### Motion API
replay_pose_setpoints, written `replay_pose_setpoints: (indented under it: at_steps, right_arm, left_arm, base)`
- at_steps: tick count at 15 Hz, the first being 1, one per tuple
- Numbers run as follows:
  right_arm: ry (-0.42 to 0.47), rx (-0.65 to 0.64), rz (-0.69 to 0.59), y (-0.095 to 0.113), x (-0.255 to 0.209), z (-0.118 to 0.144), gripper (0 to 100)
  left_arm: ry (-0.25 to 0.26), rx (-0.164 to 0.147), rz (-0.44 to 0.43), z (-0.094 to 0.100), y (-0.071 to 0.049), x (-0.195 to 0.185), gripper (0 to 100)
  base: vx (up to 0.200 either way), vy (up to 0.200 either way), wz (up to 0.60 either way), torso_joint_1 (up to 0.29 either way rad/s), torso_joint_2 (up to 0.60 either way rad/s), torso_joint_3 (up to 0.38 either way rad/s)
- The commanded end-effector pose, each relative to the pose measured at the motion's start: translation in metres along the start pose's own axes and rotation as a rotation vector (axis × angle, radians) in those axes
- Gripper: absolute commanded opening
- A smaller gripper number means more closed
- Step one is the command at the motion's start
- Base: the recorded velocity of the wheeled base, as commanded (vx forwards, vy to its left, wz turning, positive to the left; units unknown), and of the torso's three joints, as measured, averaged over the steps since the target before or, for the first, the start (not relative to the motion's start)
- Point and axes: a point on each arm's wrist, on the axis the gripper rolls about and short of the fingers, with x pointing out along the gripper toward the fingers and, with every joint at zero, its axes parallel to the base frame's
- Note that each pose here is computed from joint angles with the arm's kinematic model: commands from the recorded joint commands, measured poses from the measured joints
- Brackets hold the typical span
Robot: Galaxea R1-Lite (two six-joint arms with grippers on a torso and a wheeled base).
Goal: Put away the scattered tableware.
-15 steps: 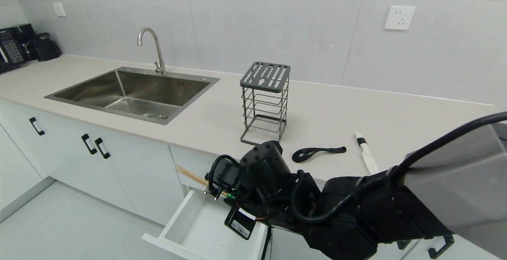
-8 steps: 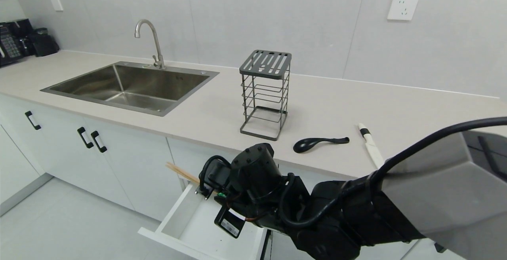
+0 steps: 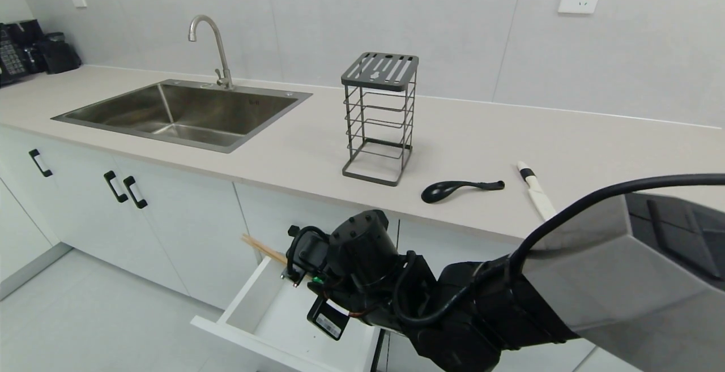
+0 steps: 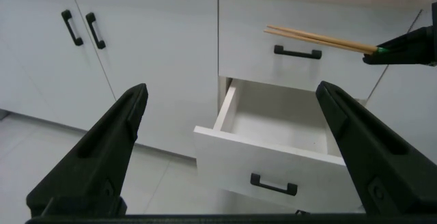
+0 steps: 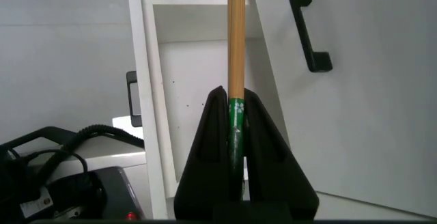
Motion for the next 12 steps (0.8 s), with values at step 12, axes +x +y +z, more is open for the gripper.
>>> replay_pose_setpoints:
  at_steps: [12]
  right_arm:
    - [0.024,0.02,-0.032,-0.011,0.051,-0.014,0]
  left_arm:
    - [0.0,-0.001,0.0,0.0,0.0,0.0,100]
  base:
    - [0.0,0.0,0.0,-0.123,0.24,0.111]
